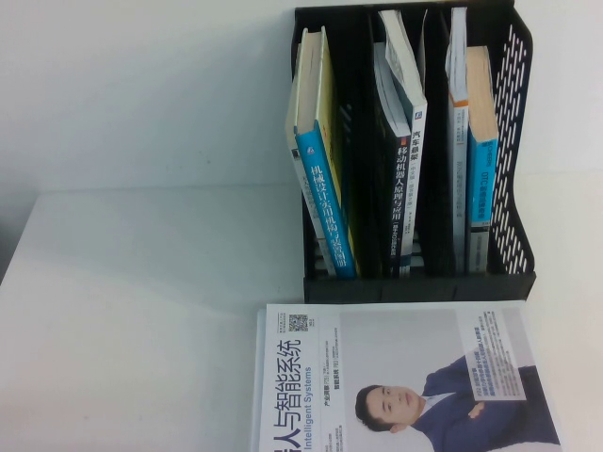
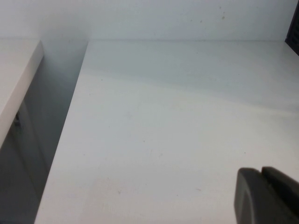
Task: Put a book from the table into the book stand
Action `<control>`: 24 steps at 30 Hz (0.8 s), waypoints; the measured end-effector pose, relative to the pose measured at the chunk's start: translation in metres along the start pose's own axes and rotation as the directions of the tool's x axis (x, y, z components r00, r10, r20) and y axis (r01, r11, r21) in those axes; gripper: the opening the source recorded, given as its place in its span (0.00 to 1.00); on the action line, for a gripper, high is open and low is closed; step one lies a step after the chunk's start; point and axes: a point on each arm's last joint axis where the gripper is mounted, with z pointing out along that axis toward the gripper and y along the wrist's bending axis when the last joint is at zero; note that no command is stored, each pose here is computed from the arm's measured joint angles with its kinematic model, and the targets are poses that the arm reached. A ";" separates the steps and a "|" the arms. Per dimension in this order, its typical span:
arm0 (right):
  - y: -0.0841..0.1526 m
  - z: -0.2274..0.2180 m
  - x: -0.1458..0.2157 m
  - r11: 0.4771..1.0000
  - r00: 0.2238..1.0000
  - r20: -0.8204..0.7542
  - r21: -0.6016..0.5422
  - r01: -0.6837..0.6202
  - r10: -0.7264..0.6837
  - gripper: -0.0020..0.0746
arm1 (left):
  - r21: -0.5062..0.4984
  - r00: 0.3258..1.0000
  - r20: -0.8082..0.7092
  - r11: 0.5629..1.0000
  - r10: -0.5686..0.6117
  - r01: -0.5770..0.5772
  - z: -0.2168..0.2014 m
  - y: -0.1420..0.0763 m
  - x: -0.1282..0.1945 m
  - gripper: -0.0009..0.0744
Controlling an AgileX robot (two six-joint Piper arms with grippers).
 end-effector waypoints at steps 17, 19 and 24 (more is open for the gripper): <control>-0.034 0.026 0.067 0.969 0.972 0.194 0.230 0.088 -0.134 0.02 | 0.000 1.000 -0.002 1.000 0.002 -0.002 0.000 0.000 0.000 0.01; -0.035 0.031 0.079 0.973 0.968 0.222 0.218 0.071 -0.120 0.02 | 0.000 1.000 -0.002 1.000 0.002 -0.002 0.000 0.000 0.000 0.01; -0.035 0.032 0.088 0.981 0.979 0.191 0.193 0.036 -0.073 0.02 | 0.000 1.000 -0.003 1.000 0.001 -0.001 0.000 0.000 0.000 0.01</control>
